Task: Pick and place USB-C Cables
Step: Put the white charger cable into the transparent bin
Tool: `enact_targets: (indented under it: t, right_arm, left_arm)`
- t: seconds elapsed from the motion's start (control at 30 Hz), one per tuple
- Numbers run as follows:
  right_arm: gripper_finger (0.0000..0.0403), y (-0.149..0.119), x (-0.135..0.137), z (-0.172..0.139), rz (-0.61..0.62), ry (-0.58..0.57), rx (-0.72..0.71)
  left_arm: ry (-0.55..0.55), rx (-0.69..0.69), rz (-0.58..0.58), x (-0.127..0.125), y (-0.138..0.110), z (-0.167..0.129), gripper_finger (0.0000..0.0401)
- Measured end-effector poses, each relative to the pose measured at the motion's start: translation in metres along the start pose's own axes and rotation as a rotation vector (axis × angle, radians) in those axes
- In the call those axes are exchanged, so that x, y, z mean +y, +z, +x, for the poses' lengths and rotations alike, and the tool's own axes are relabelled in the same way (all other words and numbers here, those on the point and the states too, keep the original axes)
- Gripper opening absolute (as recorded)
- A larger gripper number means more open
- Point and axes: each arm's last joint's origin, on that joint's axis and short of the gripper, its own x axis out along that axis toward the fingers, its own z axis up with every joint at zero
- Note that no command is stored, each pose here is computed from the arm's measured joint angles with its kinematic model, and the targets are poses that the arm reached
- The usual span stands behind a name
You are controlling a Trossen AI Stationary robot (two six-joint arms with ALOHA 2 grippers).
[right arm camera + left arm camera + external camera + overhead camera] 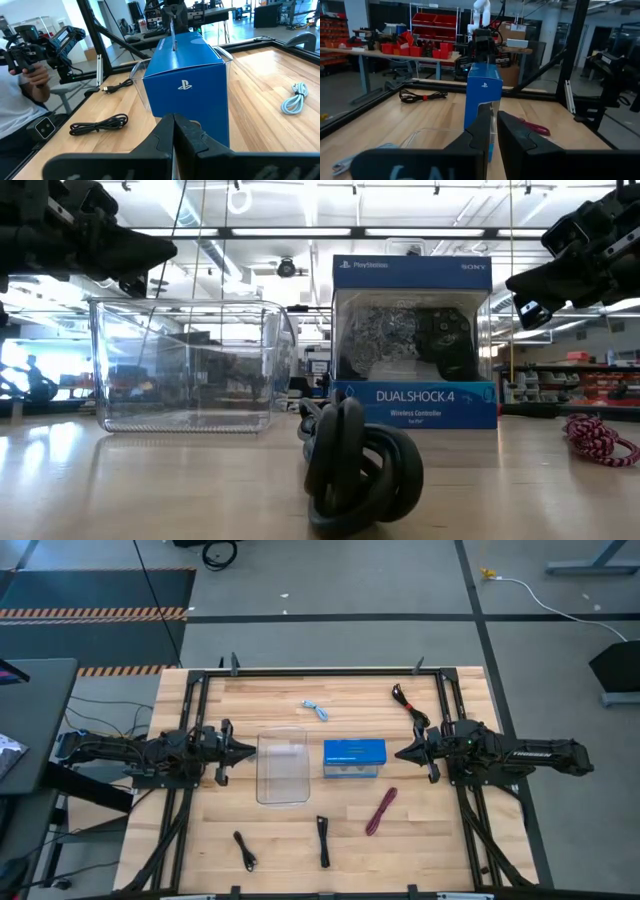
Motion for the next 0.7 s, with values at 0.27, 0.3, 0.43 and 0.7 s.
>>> enact_targets:
  t: [0.27,0.3,0.43,0.7]
  right_arm:
    - [0.0012,0.000,0.000,0.000,-0.108,-0.001,0.000]
    - [0.0012,0.000,0.000,0.000,-0.111,-0.001,0.000]
    - [0.0012,0.000,0.000,0.000,-0.107,-0.003,0.000]
    - [0.0012,0.012,0.002,-0.001,-0.116,0.007,-0.124]
  left_arm:
    - [-0.002,-0.017,-0.031,0.000,0.002,0.000,0.0041]
    - [0.000,-0.016,-0.030,0.000,0.004,0.000,0.0041]
    - [-0.002,-0.054,-0.015,-0.002,0.024,0.002,0.0047]
    - [0.033,0.100,0.018,-0.004,0.059,0.000,0.0102]
